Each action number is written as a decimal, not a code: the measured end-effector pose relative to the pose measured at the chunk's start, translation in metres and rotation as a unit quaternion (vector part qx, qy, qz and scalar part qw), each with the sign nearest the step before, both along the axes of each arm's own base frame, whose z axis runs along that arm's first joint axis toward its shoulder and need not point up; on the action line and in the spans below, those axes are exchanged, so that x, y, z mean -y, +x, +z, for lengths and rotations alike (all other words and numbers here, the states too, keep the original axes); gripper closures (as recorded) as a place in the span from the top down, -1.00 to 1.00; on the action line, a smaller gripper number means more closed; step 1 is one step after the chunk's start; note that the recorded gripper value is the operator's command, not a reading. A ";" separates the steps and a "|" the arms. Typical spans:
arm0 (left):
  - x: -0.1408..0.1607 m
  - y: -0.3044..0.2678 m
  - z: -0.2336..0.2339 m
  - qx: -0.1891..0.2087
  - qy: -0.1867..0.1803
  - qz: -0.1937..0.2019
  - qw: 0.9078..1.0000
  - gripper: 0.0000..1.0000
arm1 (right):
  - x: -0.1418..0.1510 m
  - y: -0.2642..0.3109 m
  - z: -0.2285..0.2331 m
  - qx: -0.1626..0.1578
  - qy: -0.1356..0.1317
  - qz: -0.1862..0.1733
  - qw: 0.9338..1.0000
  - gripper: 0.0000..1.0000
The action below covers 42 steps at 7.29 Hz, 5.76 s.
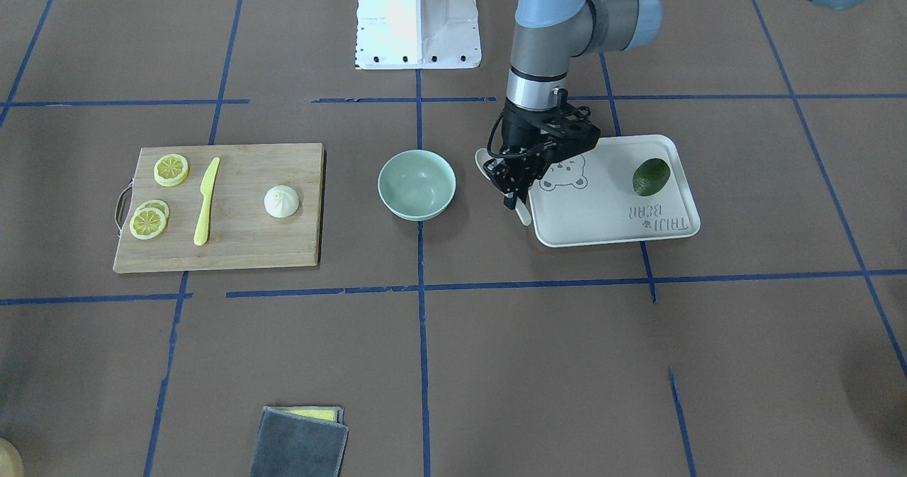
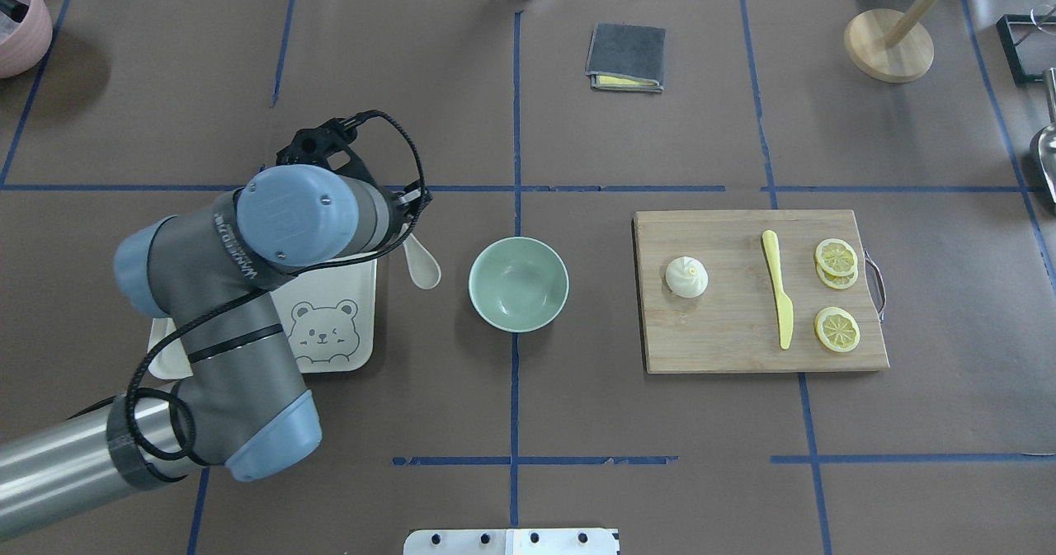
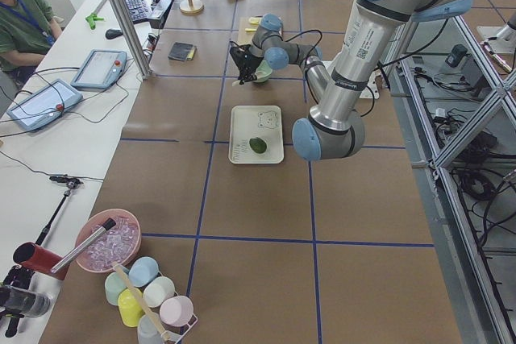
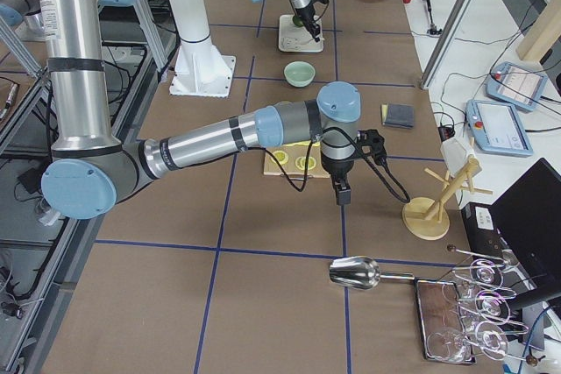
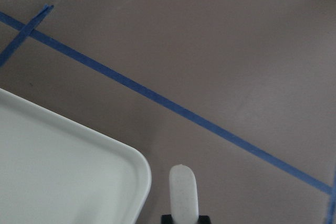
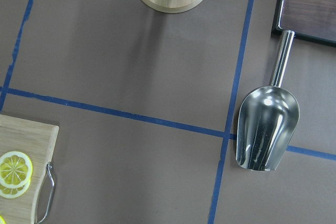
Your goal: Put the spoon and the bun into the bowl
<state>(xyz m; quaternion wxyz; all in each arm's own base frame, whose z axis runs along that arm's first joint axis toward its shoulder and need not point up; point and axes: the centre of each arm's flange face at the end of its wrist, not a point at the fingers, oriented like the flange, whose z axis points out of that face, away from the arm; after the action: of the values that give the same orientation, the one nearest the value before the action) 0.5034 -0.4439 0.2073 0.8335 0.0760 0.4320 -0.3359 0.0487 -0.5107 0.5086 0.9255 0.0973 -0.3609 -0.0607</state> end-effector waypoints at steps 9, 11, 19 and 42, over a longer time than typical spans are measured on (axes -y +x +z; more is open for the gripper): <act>-0.011 -0.063 -0.036 0.069 0.195 0.168 0.964 1.00 | 0.001 -0.003 -0.012 0.023 0.005 -0.002 1.000 1.00; 0.058 -0.182 0.013 0.141 0.282 0.272 0.909 1.00 | 0.009 -0.013 -0.030 0.034 0.015 -0.005 0.999 1.00; 0.036 -0.609 0.422 0.176 0.162 0.381 0.893 1.00 | -0.004 -0.171 -0.166 0.057 0.035 -0.036 0.997 1.00; 0.017 -0.614 0.427 0.160 0.147 0.374 0.902 1.00 | -0.130 -0.629 -0.336 0.018 0.031 0.029 0.999 1.00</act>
<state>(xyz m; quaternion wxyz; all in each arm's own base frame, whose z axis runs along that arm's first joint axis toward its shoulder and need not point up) -0.1110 -0.4612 0.6341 0.9352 0.0833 0.3338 0.0843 -0.5801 -0.3807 0.1727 0.9170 0.1377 -0.3719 -0.0429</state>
